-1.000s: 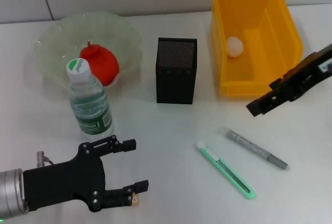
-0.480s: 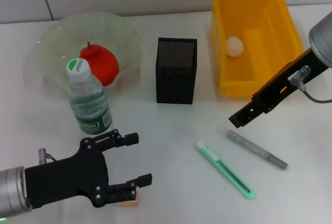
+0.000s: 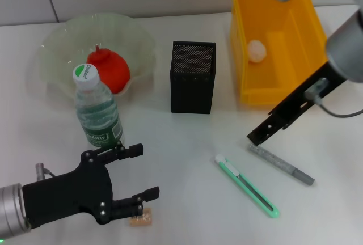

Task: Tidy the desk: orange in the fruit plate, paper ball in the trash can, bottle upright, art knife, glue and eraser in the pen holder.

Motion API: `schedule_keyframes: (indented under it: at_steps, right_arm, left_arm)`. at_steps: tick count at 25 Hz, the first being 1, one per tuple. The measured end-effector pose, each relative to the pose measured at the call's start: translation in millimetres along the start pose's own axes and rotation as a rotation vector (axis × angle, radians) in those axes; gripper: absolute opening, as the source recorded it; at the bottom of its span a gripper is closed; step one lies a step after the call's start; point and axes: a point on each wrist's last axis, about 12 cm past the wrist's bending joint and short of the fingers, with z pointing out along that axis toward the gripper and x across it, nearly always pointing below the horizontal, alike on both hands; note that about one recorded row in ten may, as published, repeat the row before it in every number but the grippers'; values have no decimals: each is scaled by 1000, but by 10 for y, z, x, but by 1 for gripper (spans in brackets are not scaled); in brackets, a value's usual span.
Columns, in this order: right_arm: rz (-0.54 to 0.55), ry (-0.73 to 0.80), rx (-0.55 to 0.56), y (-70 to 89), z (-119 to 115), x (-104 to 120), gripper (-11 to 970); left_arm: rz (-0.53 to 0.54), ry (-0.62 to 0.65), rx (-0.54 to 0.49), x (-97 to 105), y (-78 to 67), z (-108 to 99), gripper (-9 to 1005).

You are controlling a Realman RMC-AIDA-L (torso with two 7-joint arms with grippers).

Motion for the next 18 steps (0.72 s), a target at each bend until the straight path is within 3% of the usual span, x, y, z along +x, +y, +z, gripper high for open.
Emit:
schedule_keyframes:
  at_steps: [7, 18]
  right_arm:
    - [16, 74, -3, 98, 260, -119, 822]
    - [66, 159, -32, 22, 620, -200, 818]
  left_arm:
    - [16, 48, -24, 60, 19, -7, 808]
    - [20, 60, -27, 64, 40, 8, 808]
